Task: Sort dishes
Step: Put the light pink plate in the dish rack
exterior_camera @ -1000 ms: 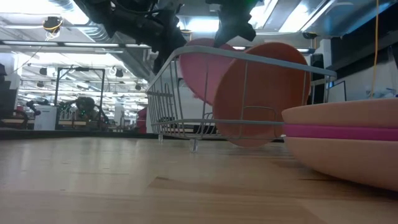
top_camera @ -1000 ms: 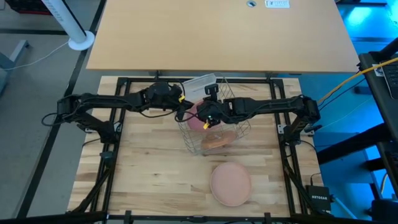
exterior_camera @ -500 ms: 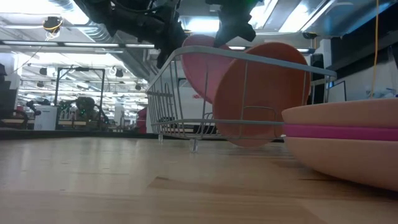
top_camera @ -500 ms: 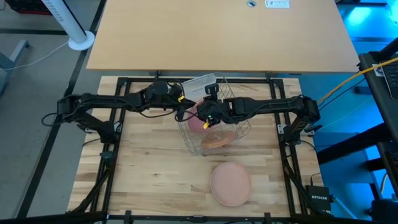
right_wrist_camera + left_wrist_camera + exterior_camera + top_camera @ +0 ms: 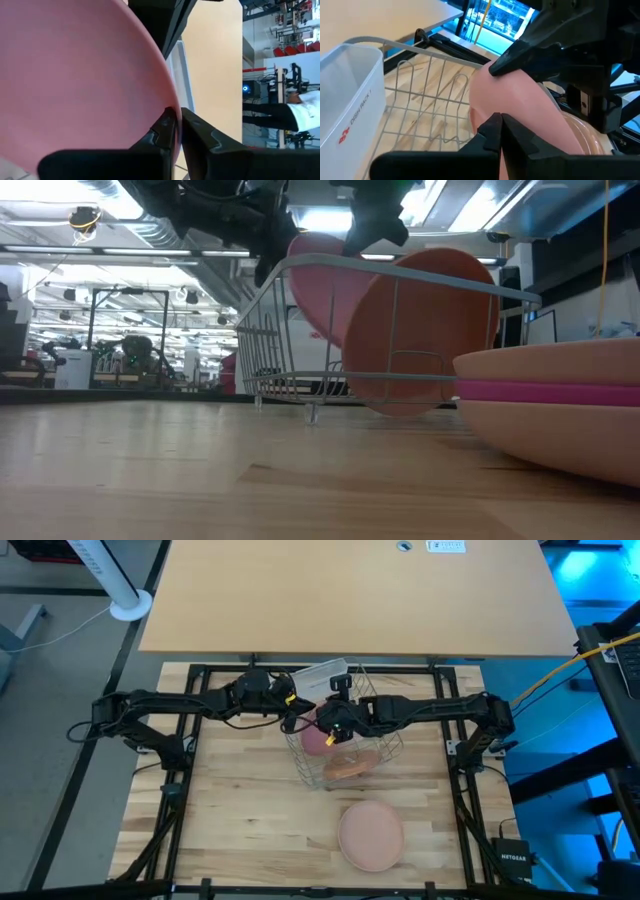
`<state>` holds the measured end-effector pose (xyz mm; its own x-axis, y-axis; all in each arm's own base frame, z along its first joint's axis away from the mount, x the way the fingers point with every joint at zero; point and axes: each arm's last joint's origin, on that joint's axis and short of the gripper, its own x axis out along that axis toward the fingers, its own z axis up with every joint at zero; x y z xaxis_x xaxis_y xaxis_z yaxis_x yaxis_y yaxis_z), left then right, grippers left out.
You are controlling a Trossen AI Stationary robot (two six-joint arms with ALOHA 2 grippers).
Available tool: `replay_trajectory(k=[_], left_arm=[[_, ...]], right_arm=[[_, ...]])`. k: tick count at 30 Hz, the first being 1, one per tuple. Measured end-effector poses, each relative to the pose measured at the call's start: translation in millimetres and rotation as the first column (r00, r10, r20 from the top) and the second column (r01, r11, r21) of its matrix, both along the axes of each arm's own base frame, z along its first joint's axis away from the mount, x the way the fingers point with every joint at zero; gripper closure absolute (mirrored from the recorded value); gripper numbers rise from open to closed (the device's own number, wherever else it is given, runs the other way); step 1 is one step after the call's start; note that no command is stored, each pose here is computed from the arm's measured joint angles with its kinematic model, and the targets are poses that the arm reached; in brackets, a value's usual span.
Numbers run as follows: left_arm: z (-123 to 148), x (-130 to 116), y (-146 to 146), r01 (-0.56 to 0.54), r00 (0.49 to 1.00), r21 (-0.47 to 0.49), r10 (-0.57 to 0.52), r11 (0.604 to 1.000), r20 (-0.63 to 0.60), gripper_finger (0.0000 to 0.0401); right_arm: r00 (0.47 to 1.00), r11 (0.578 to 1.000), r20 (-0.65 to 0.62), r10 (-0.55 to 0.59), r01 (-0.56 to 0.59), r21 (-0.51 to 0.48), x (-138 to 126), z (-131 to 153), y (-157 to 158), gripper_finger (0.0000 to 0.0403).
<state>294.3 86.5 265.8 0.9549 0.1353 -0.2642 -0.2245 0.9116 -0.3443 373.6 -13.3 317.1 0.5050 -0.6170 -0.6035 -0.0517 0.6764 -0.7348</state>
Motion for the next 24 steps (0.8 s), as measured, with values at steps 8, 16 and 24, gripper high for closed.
replay_trajectory(k=[8,16,24], left_arm=[[-2.1,7.8,2.0,0.025,0.998,0.027,-0.026,0.999,0.050,0.0400],[-6.2,16.3,4.3,0.048,0.994,0.020,-0.050,0.999,0.102,0.0400],[-4.8,16.8,3.4,0.075,0.990,0.040,-0.079,0.996,0.115,0.0400]], right_arm=[[0.999,0.999,0.015,-0.048,0.048,-0.001,-1.4,-0.4,-0.5,0.0374],[0.993,0.993,0.007,-0.115,0.115,-0.010,-5.6,-2.6,-1.4,0.0374],[0.982,0.983,0.057,-0.181,0.178,0.048,-6.9,-3.7,-0.8,0.0374]])
